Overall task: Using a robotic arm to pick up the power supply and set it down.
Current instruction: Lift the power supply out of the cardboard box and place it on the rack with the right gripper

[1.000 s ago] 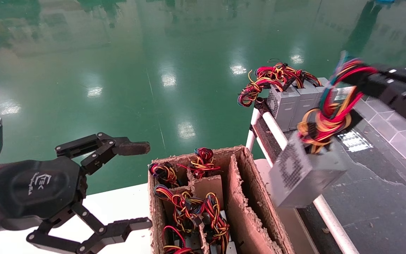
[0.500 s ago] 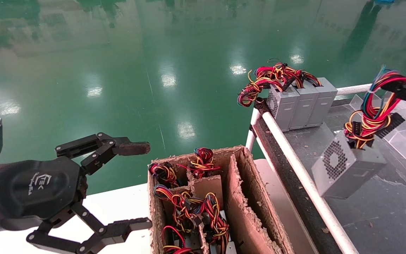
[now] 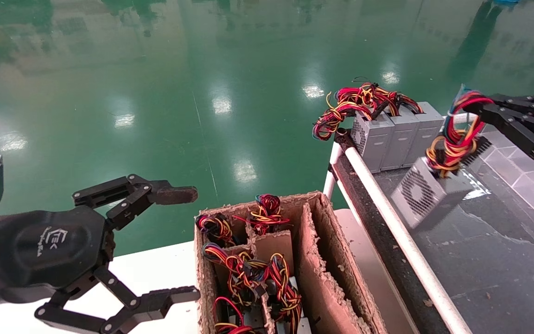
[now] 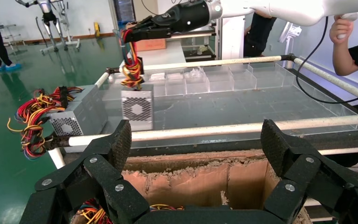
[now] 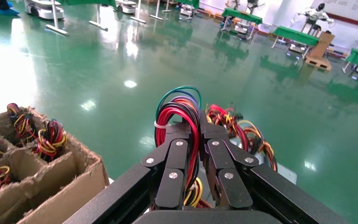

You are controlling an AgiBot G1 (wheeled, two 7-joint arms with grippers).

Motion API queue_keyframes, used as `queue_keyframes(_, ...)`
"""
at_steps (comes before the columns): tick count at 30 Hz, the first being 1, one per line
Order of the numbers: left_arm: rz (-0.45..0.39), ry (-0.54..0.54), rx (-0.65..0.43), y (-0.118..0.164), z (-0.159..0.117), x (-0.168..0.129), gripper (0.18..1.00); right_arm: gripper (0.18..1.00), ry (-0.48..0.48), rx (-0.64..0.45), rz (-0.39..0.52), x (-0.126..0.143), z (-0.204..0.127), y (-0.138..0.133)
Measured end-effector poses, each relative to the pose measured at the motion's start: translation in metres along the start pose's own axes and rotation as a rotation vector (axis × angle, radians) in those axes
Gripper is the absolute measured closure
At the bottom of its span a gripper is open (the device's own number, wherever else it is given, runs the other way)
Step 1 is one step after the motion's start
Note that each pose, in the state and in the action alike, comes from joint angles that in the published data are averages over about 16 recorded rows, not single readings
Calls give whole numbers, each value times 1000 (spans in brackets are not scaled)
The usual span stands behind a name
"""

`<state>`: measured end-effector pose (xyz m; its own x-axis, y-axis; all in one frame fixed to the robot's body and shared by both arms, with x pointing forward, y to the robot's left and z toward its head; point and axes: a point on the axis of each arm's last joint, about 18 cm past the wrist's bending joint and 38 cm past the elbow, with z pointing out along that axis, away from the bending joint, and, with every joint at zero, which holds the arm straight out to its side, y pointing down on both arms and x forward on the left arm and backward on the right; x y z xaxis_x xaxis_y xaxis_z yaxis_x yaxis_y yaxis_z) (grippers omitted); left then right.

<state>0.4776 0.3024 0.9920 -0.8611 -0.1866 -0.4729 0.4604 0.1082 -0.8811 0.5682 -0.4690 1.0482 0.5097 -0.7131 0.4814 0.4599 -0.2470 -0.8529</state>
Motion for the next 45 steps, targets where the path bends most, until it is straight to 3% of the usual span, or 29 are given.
queue_keyframes(24,0,0,0,0,0,0,184,961,35,-62,-54,14,118,-2)
queue_keyframes(45,0,0,0,0,0,0,184,960,58,-85,-76,16,144,-6)
